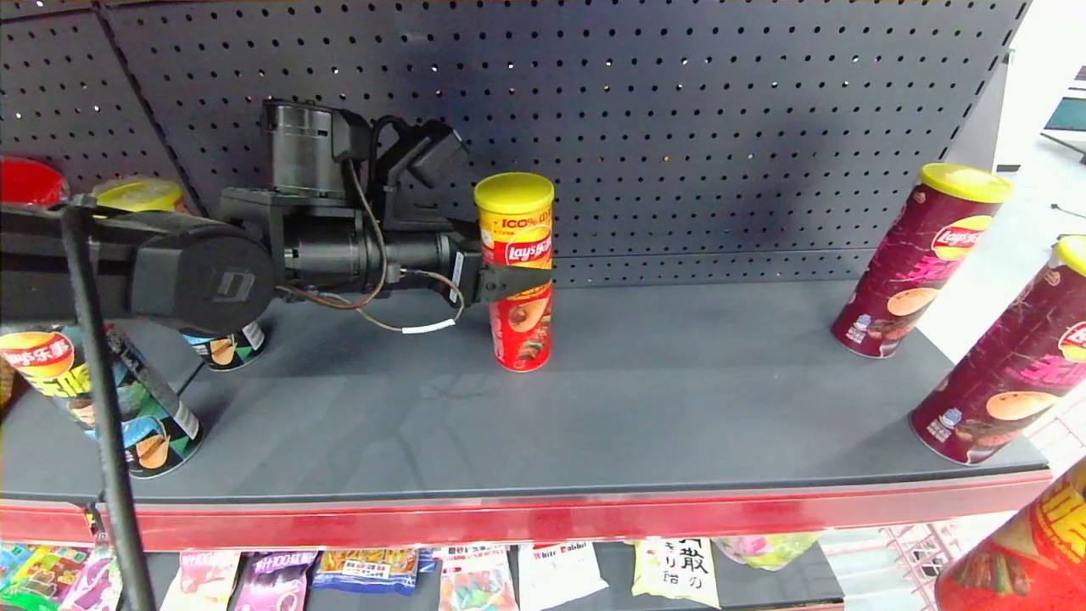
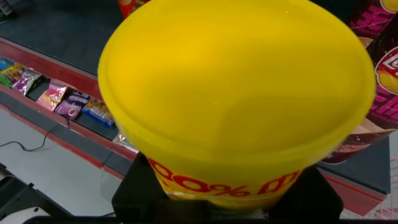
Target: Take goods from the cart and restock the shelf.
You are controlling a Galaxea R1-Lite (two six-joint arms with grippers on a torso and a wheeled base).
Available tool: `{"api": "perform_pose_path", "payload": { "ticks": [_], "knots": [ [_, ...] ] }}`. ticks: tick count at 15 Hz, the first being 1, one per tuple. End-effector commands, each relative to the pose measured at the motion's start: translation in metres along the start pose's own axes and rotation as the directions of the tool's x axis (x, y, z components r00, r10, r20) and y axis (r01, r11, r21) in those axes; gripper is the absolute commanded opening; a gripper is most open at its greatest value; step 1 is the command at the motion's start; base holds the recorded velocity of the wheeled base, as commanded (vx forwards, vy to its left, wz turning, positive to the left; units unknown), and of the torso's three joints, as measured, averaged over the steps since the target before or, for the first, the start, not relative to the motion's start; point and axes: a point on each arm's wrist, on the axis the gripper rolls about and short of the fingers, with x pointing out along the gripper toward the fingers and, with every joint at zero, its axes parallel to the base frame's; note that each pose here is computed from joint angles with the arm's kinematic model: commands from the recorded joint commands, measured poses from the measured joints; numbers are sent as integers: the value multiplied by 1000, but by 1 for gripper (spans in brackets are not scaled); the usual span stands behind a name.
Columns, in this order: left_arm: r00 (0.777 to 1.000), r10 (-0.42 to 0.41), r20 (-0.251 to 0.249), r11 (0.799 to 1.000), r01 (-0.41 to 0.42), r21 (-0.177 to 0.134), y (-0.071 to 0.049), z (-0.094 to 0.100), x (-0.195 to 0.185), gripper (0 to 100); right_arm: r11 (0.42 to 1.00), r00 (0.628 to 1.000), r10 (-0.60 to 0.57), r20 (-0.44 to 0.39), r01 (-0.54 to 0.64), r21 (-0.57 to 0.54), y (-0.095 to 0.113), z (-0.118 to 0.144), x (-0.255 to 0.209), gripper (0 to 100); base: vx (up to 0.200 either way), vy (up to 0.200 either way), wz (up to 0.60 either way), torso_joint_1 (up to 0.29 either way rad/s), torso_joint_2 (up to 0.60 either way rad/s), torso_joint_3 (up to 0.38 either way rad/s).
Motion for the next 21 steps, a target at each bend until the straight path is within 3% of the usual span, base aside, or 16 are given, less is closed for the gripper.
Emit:
{"api": "perform_pose_path", "payload": {
  "ticks": [1, 3, 6, 7, 12, 15, 18, 21],
  "knots": [
    [1000, 8, 6, 1000, -8, 4, 4, 1, 8, 100, 1000, 1000, 1, -4, -1, 1, 0, 0, 1, 0, 0, 0, 0, 0, 0, 0],
    [1000, 7, 24, 1000, -8, 16, 7, 7, 17, 100, 1000, 1000, 0, -3, 0, 0, 0, 0, 1, 0, 0, 0, 0, 0, 0, 0],
    [1000, -19, 22, 1000, 18, 22, 0, 6, 26, 100, 1000, 1000, -2, -4, 2, 1, 0, 0, 1, 0, 0, 0, 0, 0, 0, 0],
    [1000, -24, 21, 999, 23, 23, -2, 6, 28, 0, 1000, 1000, -2, -4, 2, 1, 0, 0, 1, 0, 0, 0, 0, 0, 0, 0],
    [999, -38, 9, 999, 38, 15, -8, 4, 21, 0, 1000, 1000, -1, -10, 1, 2, -1, 0, 2, 0, 0, 0, 0, 0, 0, 0],
    [997, -80, -22, 997, 80, -11, -25, -4, -7, 0, 1000, 1000, -2, -3, 2, 0, -1, 2, 2, 0, 0, 0, 0, 0, 0, 0],
    [988, -154, -5, 988, 154, -13, -39, -3, -32, 0, 1000, 1000, -2, -3, 2, 0, -1, 3, 2, 0, 0, 0, 0, 0, 0, 0],
    [978, -206, 13, 978, 206, -10, -42, -1, -38, 0, 1000, 1000, 0, -4, 0, 1, -1, 5, 3, 0, 0, 0, 0, 0, 0, 0]
  ]
}}
